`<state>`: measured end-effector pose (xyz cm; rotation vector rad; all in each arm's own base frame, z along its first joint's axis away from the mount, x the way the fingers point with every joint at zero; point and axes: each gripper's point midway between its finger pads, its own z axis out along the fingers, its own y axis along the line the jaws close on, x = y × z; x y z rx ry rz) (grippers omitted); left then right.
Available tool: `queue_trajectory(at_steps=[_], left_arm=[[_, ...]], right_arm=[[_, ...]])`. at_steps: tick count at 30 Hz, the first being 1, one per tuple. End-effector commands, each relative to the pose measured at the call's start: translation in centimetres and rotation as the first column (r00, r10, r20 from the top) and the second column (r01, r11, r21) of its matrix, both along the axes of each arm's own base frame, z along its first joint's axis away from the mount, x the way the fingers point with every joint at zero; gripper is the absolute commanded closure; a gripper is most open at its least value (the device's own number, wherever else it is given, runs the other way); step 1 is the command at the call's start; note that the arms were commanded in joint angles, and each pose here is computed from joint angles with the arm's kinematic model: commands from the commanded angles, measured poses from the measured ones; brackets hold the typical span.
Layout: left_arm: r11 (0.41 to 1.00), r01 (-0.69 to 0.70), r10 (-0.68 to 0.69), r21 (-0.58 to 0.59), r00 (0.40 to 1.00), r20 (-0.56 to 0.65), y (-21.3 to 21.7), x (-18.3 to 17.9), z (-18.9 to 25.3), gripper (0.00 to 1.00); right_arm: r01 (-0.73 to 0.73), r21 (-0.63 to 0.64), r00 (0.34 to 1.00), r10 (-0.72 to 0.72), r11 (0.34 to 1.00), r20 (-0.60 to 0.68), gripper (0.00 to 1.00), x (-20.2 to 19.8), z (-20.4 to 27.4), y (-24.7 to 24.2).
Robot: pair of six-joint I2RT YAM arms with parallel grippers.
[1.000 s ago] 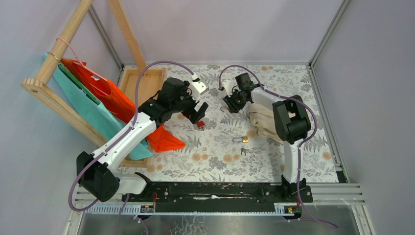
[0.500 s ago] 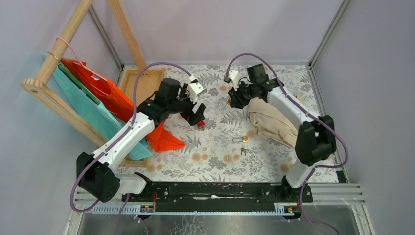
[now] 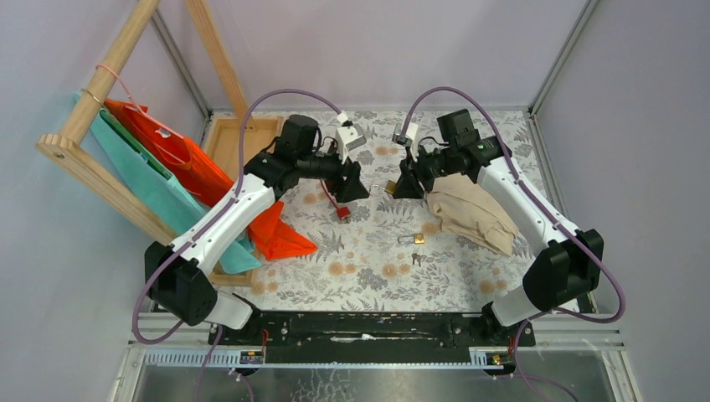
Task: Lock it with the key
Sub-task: Lock the lock.
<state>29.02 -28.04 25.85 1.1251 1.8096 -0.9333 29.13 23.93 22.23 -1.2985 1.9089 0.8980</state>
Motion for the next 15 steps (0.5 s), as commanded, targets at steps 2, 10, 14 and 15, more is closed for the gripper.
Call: queue_trajectory(at_steps=[2,10,14,15], left_arm=[[0.996,0.085,-0.085,-0.039,0.996,-0.003,-1.7,-0.7,0.6,0.3],[0.986,0.16,-0.161,-0.051,0.987,-0.022,-2.6,-1.9,0.1,0.45],[0.983,0.178,-0.18,-0.05,0.983,-0.032,-2.8,-2.2,-0.5,0.6],[0.982,0.185,-0.186,-0.05,0.982,-0.028,-2.8,-2.3,-0.5,0.63]], right_arm=[[-0.08,0.092,0.995,0.085,0.993,-0.061,1.0,-2.7,2.4,0.9],[-0.107,0.134,0.986,0.123,0.985,-0.113,1.0,-3.4,2.6,1.5],[-0.114,0.148,0.983,0.133,0.982,-0.126,1.0,-3.6,2.8,1.6],[-0.115,0.151,0.982,0.135,0.982,-0.131,1.0,-3.7,2.9,1.7]])
